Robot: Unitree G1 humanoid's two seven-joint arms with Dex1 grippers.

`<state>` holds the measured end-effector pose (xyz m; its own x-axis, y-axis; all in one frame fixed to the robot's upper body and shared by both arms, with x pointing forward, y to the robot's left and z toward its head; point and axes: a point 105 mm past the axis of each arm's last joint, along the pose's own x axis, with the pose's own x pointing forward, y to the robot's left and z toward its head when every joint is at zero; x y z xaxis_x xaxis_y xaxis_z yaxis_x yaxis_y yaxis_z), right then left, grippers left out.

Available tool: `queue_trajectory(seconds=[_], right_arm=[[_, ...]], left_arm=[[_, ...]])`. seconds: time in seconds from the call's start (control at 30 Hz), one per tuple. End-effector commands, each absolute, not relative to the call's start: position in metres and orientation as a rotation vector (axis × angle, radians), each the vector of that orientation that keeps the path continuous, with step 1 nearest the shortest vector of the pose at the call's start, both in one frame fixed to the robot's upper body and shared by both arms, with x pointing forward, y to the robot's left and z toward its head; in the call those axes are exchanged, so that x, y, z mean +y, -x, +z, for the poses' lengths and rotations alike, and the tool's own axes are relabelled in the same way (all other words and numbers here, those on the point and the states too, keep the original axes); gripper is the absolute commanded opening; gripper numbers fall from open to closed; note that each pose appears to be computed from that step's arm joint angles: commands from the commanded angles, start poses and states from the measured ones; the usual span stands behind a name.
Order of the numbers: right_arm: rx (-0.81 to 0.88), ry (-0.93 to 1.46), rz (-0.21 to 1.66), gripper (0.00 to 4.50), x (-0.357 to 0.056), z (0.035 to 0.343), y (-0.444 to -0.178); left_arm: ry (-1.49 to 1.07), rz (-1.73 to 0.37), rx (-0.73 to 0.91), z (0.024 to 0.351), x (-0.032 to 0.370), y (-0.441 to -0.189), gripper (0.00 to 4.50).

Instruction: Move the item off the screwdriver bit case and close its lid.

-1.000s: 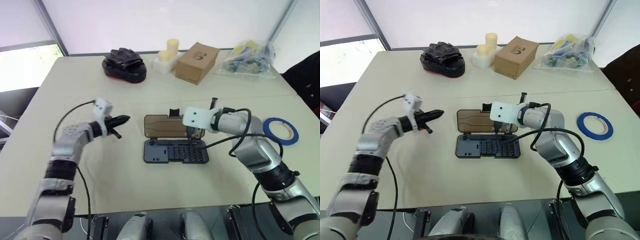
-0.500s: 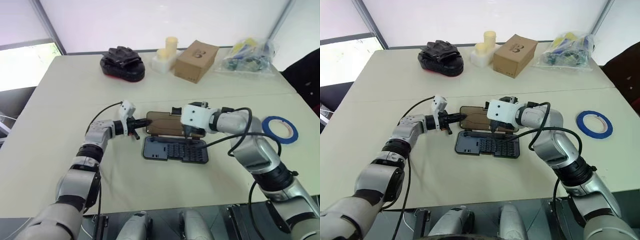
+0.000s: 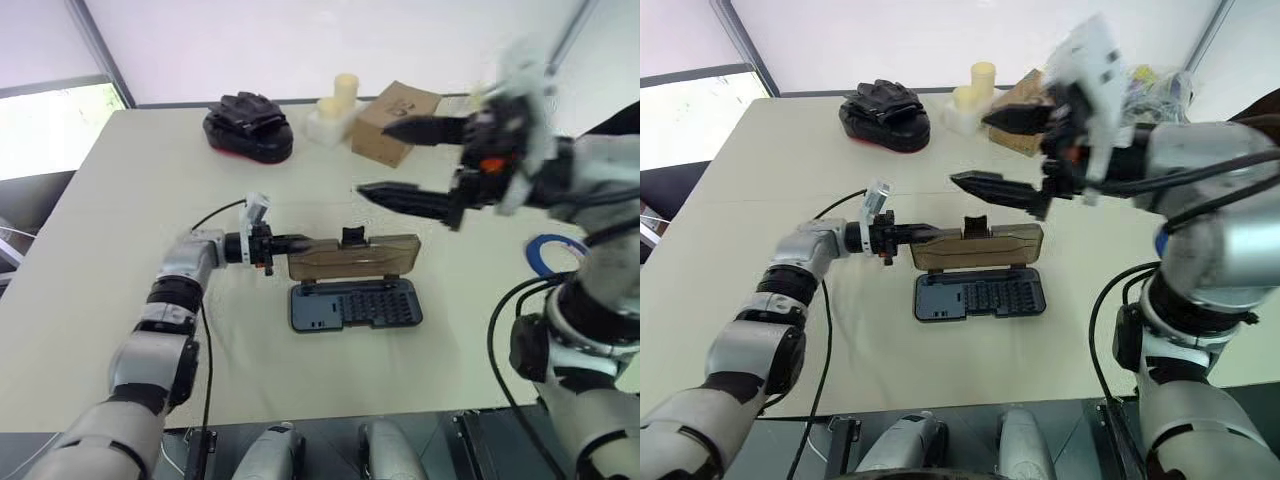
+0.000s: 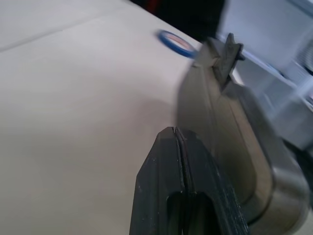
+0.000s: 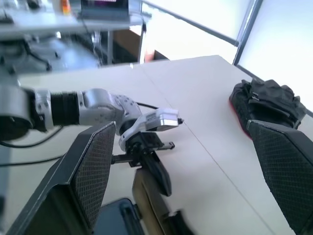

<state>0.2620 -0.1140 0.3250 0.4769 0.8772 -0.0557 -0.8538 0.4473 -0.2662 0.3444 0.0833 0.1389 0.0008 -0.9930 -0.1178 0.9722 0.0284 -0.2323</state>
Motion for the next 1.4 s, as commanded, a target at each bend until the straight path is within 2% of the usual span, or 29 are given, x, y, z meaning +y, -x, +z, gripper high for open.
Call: queue_trajectory(seconds=[0.03,0.1,0.17,0.27,0.37,0.47,0.57,0.63,0.7,0.87,1.1,1.33,1.4], right_arm=[[-0.086,0.279,1.013,4.43,-0.121,0.317,-0.268],[-0.071,0.274,0.995,4.43,-0.121,0.31,-0.272],[-0.035,0.284,0.962,4.43,-0.123,0.297,-0.277],[0.122,0.439,0.865,4.43,-0.137,0.256,-0.285],[0.3,0.611,0.921,4.43,-0.14,0.2,-0.268],[0.368,0.635,1.008,3.59,-0.131,0.169,-0.251],[0.37,0.585,1.087,2.02,-0.115,0.156,-0.238],[0.369,0.562,1.118,0.92,-0.106,0.152,-0.233],[0.38,0.534,1.168,0.02,-0.093,0.144,-0.226],[0.403,0.584,1.17,0.02,-0.079,0.125,-0.228],[0.434,0.628,1.088,0.02,-0.08,0.11,-0.239],[0.464,0.713,0.968,0.02,-0.098,0.099,-0.258],[0.465,0.735,0.947,0.02,-0.103,0.099,-0.262]], left_arm=[[-0.062,-1.786,0.37,0.126,0.065,-0.297,0.0],[-0.2,-1.838,0.453,0.1,0.071,-0.277,0.0],[-0.21,-1.808,0.449,0.096,0.075,-0.28,0.0],[-0.046,-1.659,0.307,0.139,0.072,-0.318,0.0],[0.069,-1.581,0.194,0.18,0.076,-0.341,0.0],[0.094,-1.528,0.12,0.205,0.078,-0.358,0.0],[0.009,-1.502,0.091,0.211,0.069,-0.37,0.0],[-0.08,-1.491,0.094,0.204,0.062,-0.376,0.0],[-0.202,-1.458,0.137,0.18,0.048,-0.384,0.0],[-0.448,-1.461,0.196,0.14,0.031,-0.387,0.0],[-0.653,-1.567,0.241,0.117,0.012,-0.376,0.0],[-0.776,-1.746,0.306,0.095,-0.002,-0.352,0.0],[-0.813,-1.726,0.293,0.087,-0.007,-0.352,0.0]])
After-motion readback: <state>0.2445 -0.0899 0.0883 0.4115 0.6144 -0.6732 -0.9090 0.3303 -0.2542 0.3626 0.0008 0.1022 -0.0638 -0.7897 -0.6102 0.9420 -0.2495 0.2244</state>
